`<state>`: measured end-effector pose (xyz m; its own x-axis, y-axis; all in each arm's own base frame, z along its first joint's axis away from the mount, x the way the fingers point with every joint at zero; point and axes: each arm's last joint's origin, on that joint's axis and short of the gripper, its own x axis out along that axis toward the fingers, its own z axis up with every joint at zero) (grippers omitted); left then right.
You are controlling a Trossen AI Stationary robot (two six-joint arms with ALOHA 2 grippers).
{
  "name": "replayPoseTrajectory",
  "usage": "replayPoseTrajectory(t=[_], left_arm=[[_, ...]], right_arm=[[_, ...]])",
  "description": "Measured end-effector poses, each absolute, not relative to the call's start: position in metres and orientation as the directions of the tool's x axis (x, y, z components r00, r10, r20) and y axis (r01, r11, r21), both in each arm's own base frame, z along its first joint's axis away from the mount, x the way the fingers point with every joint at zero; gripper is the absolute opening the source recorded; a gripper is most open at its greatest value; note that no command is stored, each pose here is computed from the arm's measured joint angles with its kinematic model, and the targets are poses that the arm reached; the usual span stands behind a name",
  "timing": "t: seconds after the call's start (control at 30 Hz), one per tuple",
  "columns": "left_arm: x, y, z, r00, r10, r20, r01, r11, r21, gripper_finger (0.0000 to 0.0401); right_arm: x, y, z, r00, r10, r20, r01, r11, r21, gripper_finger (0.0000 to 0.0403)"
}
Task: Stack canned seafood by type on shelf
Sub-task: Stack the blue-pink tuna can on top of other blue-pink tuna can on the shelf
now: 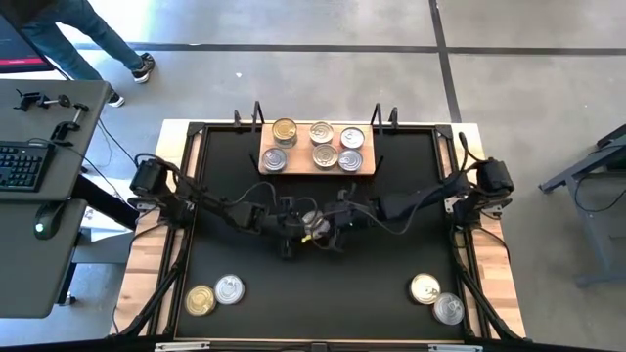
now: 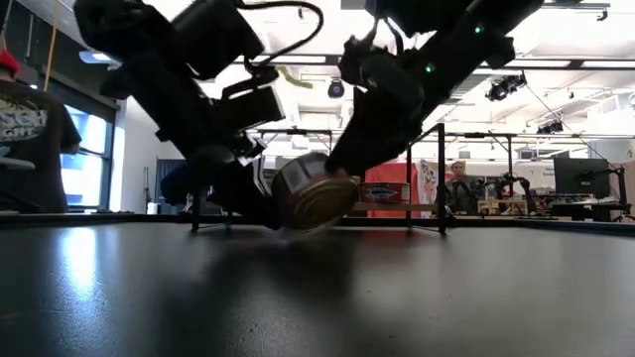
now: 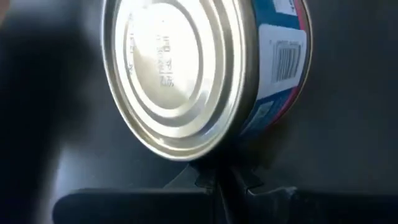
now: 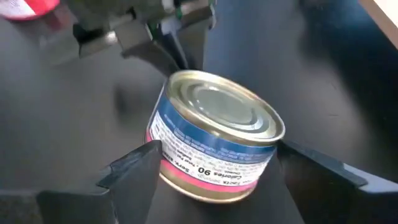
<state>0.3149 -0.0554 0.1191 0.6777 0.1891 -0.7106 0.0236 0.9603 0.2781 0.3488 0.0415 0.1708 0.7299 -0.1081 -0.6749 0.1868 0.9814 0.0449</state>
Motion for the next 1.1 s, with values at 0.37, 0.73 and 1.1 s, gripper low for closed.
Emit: replayPoseTrajectory(t=[0.37, 0.73, 1.1], left_arm=[[0.320, -0.078, 0.128, 0.762, 0.072, -0.644, 0.045, 0.986, 0.163, 0.0000], [0.305, -0.101, 0.137, 0.753, 0.123, -0.646, 0.002, 0.982, 0.189, 0.0000], [0.288, -0.088, 0.141, 0.672, 0.327, -0.664, -0.187, 0.943, 0.275, 0.0000]], right_arm=[[0.358, 0.033, 0.177, 0.793, -0.194, -0.577, 0.310, 0.945, 0.109, 0.0307], [0.364, 0.030, 0.171, 0.806, -0.249, -0.536, 0.312, 0.950, 0.027, 0.0307], [0.350, 0.067, 0.185, 0.815, -0.206, -0.541, 0.196, 0.978, -0.077, 0.0307]])
